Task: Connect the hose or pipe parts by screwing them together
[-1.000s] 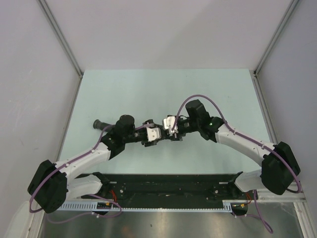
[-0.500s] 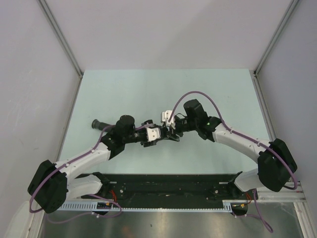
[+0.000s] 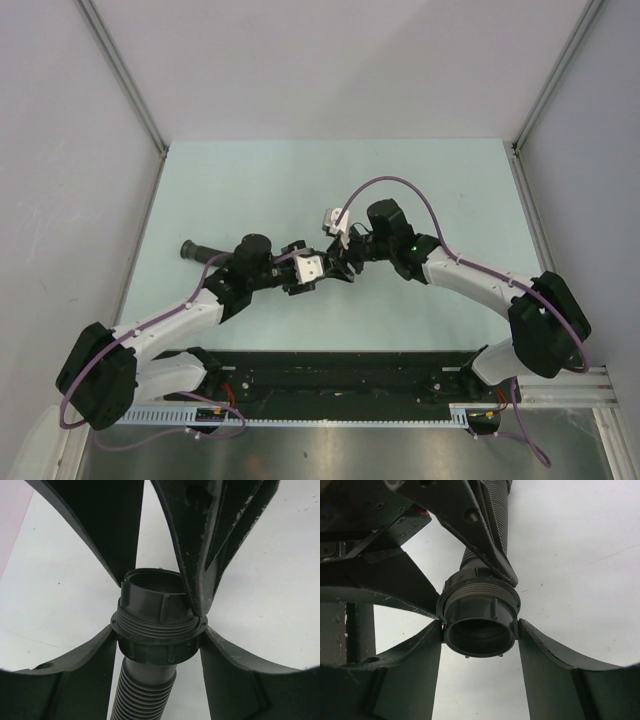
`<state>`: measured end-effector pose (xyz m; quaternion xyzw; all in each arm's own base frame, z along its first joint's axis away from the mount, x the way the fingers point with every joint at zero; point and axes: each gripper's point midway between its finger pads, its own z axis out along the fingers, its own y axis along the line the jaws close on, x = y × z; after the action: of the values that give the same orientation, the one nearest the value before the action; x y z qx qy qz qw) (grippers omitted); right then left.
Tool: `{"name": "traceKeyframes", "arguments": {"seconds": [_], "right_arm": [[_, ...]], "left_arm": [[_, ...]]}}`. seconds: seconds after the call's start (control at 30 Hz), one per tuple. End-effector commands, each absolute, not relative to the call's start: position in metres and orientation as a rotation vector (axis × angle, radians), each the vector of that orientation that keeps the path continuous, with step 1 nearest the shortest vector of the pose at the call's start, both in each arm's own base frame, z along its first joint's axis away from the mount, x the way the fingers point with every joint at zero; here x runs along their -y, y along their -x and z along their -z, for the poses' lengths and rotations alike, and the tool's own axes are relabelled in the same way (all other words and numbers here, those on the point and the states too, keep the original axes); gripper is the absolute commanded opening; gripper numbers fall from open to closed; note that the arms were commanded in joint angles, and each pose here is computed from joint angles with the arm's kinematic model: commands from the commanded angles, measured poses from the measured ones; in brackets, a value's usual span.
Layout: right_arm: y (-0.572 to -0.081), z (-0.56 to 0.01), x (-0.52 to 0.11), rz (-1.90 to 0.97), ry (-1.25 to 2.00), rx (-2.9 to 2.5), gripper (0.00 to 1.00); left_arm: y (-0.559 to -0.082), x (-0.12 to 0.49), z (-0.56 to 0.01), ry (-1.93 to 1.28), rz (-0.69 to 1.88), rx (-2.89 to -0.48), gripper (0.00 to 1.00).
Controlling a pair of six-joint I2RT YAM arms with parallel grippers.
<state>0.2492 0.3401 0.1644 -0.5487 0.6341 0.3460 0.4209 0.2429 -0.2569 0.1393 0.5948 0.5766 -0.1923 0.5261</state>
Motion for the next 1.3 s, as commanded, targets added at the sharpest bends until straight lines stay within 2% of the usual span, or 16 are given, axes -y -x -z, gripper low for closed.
{"name": "traceKeyframes", "arguments": {"seconds": [0.0,0.5,1.27], "right_arm": [[-0.250,-0.179,-0.367,-0.939,1.284,-1.575,0.00],[-0.243,-0.174,-0.376,-1.108,1.178,-1.687,0.00],[-0.253,-0.182,-0.386,-1.421,0.840,-1.906,0.00]], "left_arm": [[-0.243,0.289,-0.228,-1.316,0.502,-1.038,0.00],[-0.233,0.287,-0.225,-1.355,0.475,-0.964,0.00],[-0.230,0.290,-0.227,-1.354,0.468,-0.916,0.00]]}}
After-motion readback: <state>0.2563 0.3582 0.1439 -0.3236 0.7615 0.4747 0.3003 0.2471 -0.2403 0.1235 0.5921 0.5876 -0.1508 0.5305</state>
